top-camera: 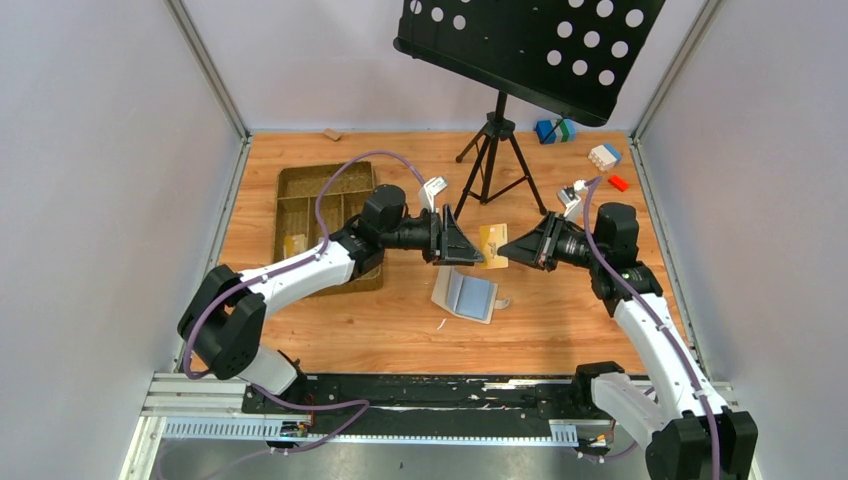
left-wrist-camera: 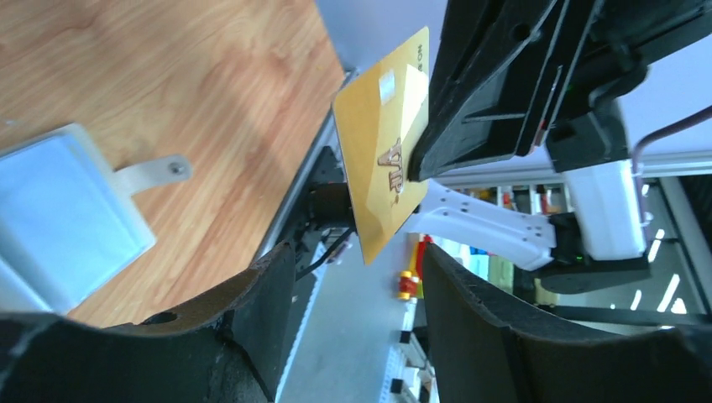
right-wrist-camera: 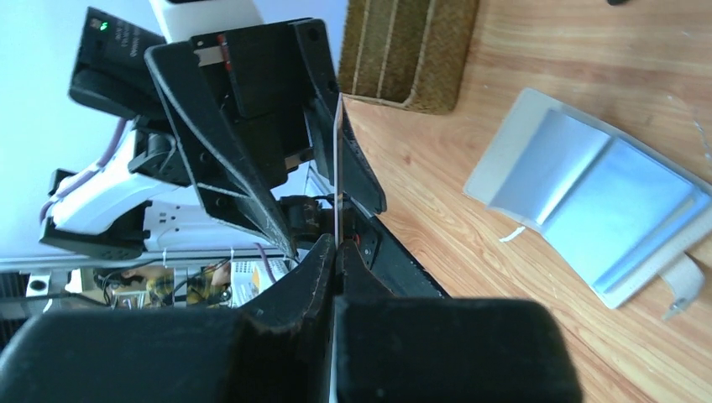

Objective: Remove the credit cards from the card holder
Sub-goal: Place the credit card in the storage box.

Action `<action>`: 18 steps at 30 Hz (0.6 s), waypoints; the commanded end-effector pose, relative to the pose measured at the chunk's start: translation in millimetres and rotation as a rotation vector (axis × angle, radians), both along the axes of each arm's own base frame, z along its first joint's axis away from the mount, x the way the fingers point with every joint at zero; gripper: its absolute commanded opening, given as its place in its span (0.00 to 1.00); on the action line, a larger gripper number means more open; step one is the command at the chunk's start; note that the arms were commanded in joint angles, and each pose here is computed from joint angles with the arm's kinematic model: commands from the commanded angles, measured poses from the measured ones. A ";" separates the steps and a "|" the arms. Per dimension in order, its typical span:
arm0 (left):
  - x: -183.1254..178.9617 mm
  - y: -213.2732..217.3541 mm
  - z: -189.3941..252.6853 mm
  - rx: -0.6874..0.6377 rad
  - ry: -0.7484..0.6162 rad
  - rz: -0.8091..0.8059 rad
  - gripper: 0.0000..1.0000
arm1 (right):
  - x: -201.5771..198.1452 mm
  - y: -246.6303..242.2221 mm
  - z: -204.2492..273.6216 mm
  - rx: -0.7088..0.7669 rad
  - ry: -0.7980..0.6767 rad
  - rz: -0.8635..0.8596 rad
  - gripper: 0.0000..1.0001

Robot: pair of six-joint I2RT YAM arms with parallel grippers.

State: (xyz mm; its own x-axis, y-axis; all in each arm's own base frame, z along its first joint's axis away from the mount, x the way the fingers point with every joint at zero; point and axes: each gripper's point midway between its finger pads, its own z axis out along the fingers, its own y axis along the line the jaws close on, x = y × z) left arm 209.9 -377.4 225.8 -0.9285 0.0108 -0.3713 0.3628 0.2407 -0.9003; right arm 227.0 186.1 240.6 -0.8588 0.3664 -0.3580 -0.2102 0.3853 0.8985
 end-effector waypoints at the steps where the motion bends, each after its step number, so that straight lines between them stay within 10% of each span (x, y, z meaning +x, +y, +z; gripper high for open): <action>1: -2.3 -8.1 33.4 -0.144 0.015 -0.022 0.61 | -7.5 7.1 33.4 0.068 -0.132 0.065 0.00; 13: -0.9 -12.3 50.6 -0.268 0.051 -0.011 0.17 | -12.5 15.6 30.4 0.073 -0.110 0.114 0.00; 14: -0.3 -12.2 48.9 -0.261 0.052 -0.007 0.02 | -12.1 15.5 29.2 0.069 -0.104 0.114 0.04; 18: 5.1 -4.7 28.6 -0.147 0.042 0.028 0.00 | -4.8 9.1 14.6 -0.014 -0.062 0.059 0.54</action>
State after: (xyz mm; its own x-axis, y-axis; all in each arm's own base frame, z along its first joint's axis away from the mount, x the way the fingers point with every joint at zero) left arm 211.2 -388.2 256.2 -0.9574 -0.0594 -0.2825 0.2795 0.0545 -0.9586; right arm 217.6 198.0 254.4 -0.8722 0.3154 -0.3739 -0.2710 0.3246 0.9062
